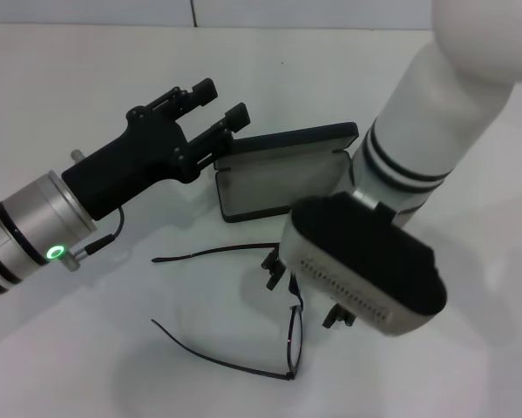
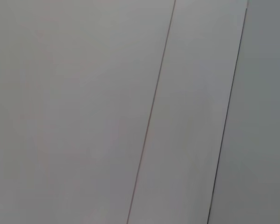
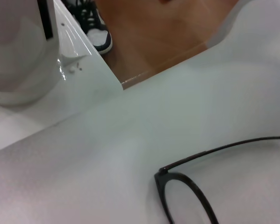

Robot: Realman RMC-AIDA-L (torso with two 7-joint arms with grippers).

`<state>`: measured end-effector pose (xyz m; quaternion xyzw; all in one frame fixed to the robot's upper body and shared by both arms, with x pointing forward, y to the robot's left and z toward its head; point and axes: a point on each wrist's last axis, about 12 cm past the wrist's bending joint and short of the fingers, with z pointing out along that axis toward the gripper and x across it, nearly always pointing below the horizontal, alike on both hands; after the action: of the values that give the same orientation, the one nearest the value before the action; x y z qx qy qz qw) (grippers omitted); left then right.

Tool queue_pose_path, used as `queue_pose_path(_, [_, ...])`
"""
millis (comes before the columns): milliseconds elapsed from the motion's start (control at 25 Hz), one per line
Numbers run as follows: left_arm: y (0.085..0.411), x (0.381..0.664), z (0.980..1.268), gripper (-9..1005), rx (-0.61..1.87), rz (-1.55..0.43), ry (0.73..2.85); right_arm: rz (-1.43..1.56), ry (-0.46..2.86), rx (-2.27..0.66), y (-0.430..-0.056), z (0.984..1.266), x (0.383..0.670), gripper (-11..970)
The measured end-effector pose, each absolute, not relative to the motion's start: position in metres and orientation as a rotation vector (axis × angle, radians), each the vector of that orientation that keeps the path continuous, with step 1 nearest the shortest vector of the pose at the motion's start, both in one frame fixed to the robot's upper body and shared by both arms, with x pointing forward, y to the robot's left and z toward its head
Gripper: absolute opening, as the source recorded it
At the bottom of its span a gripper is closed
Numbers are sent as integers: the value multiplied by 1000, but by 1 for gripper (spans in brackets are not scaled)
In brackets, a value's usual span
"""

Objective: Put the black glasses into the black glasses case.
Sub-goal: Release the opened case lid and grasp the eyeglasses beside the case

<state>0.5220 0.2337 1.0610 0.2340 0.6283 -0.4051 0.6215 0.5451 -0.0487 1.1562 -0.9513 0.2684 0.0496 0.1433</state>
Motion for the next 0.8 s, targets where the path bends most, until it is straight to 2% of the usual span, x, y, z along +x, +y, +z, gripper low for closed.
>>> queue_pose_path(400, [232, 521, 1060, 625, 547, -940, 1447, 104, 768, -2759, -48, 1145, 543, 679])
queue_pose_path(640, [232, 521, 1060, 625, 547, -940, 1448, 98, 783, -2754, -48, 1143, 543, 474])
queue_pose_path(800, [232, 520, 1060, 625, 545, -940, 1449, 95, 792, -2766, -50, 1140, 544, 443])
